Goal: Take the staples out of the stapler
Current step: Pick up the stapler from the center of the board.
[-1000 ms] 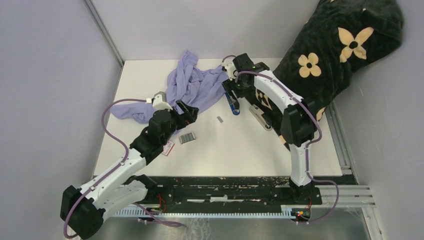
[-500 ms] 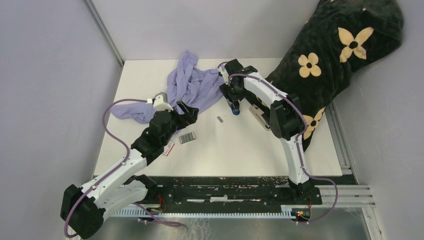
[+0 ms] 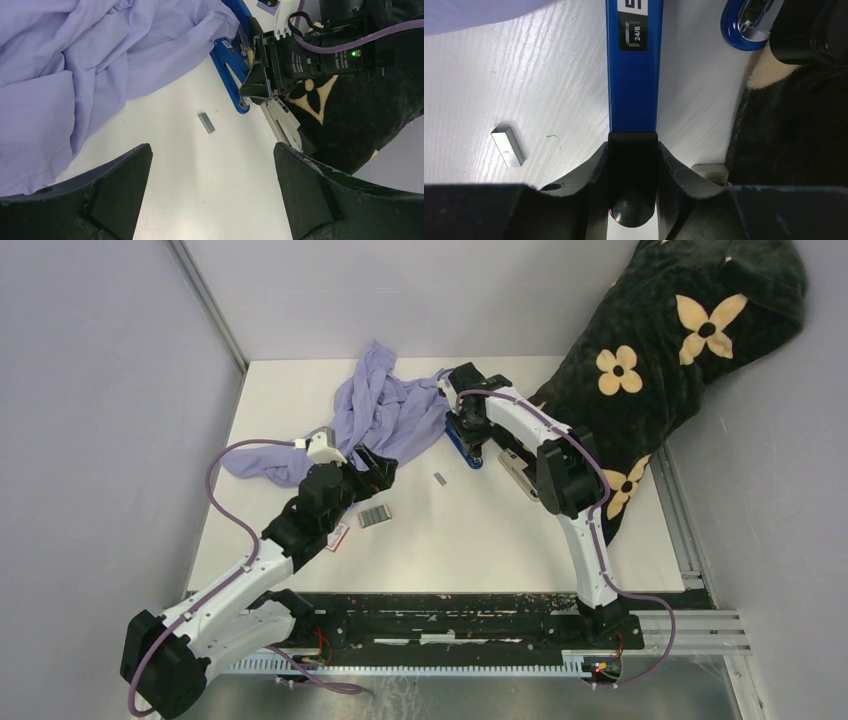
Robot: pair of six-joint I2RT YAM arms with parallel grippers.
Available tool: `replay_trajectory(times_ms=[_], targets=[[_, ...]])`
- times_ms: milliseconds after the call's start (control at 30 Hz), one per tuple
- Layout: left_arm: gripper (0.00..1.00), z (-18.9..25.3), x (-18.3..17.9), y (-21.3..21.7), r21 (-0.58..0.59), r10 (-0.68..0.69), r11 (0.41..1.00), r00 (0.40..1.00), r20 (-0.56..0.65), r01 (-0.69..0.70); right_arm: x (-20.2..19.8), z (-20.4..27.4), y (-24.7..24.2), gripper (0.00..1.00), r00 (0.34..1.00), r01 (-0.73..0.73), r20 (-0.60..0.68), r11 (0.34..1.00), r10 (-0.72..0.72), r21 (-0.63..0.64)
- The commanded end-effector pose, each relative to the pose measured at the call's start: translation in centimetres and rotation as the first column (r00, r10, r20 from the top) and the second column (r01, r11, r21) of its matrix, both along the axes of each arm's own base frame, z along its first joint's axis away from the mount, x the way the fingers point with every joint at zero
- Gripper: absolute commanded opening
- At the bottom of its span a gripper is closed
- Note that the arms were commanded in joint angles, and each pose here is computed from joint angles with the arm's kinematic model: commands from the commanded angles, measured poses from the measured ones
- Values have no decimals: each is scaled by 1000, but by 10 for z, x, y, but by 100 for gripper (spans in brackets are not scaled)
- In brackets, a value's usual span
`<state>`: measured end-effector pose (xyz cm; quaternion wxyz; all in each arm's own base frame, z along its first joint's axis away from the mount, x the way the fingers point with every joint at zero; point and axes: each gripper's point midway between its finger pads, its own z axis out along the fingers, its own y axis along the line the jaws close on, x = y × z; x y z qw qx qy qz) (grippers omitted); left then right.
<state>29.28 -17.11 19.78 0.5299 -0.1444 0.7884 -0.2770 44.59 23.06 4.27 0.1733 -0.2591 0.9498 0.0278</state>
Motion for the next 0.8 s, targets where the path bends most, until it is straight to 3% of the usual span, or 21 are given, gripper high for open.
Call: replay_trajectory(times_ms=[0,133,400,667,767], targets=[[98,17,0,-2,-45,-8,999,998,55,11,8,30,-1,11,996,28,80,1000,-29,13],[98,23,-3,-10,-72,-54,996,995,86,60,0,56,-2,1,992,23,120,998,-29,53],[97,36,-12,-36,-140,-186,968,970,154,208,-32,93,-12,1,990,11,138,975,-43,223],[97,46,-17,-50,-201,-244,937,945,216,287,-66,113,-24,1,995,7,89,886,-54,463],[97,47,-17,-56,-210,-269,926,938,220,315,-72,123,-23,1,996,-1,70,822,-47,569]])
